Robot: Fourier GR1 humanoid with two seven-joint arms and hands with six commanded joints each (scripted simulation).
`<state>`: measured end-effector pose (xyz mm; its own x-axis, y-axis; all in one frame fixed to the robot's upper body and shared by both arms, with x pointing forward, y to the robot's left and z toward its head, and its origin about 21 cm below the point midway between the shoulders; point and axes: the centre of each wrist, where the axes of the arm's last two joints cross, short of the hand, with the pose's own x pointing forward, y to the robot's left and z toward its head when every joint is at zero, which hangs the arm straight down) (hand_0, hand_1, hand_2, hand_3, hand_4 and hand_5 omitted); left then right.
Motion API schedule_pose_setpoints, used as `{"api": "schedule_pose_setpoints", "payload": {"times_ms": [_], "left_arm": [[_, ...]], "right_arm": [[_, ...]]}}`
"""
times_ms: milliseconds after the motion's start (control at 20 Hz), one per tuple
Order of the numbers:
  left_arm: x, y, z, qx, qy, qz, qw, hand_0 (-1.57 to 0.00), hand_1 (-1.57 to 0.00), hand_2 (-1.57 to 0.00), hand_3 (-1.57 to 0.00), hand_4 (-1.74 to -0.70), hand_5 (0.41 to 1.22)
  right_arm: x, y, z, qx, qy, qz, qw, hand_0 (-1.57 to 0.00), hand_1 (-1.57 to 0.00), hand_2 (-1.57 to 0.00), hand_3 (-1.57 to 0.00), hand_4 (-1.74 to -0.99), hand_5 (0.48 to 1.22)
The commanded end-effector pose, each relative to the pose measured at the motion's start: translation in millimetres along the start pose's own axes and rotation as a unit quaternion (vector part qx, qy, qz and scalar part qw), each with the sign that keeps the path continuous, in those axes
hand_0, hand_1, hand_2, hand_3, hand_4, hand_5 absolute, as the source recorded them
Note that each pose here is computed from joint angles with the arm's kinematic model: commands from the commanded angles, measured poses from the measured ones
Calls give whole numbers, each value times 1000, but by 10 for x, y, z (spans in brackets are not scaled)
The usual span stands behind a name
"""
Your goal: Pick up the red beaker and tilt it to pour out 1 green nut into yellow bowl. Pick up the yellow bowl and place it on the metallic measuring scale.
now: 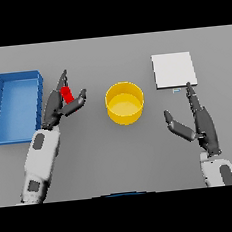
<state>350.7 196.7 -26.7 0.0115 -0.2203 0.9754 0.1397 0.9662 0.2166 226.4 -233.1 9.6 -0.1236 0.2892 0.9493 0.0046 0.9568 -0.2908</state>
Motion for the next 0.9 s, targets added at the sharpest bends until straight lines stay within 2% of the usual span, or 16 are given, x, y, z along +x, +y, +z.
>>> {"api": "schedule_pose_setpoints", "payload": {"times_ms": [0,50,100,150,200,300,350,400,550,700,850], "left_arm": [[20,-5,-24,4,-6,10,1000,1,-26,-67,-31,-1378,724],[4,-32,-38,11,-2,18,1000,-119,-146,-182,-124,-1410,750],[-21,-49,-35,16,2,27,999,-285,-328,-364,-292,-1449,783],[9,-13,-47,26,5,28,999,-441,-481,-523,-547,-1448,871],[30,-64,-68,28,3,22,999,-662,-699,-733,-724,-1500,941],[33,-79,-108,20,-3,7,1000,-989,-1013,-1034,-926,-1575,1042],[48,-71,-127,11,-3,1,1000,-1106,-1125,-1142,-974,-1603,1078],[56,-94,-125,6,-6,-6,1000,-1199,-1214,-1228,-1093,-1571,1106],[59,-152,-102,6,-2,-5,1000,-1380,-1388,-1395,-1326,-1505,1162],[76,-117,-86,26,-15,10,1000,-1473,-1477,-1481,-1446,-1620,1140],[196,-96,-97,40,-39,36,998,-1521,-1523,-1525,-1507,-1679,1122]], "right_arm": [[-31,12,20,1,4,2,1000,1,1,1,1,-1259,642],[-12,34,12,-1,1,-2,1000,1,1,1,1,-1260,642],[-12,4,2,-2,-2,2,1000,1,1,1,1,-1258,644],[-5,4,-12,-4,-2,4,1000,1,1,1,1,-1257,645],[-30,38,2,0,6,2,1000,1,1,1,1,-1255,644],[-7,25,42,-1,-8,-1,1000,1,1,1,1,-1254,645],[-4,21,45,1,-5,1,1000,1,1,1,1,-1252,644],[-5,13,29,-4,0,-1,1000,1,1,1,1,-1250,643],[1,47,18,-3,-1,-5,1000,1,1,1,1,-1257,645],[9,20,15,-1,4,-14,1000,1,1,1,1,-1260,643],[17,28,20,-1,1,1,1000,1,1,1,1,-1258,646]]}}
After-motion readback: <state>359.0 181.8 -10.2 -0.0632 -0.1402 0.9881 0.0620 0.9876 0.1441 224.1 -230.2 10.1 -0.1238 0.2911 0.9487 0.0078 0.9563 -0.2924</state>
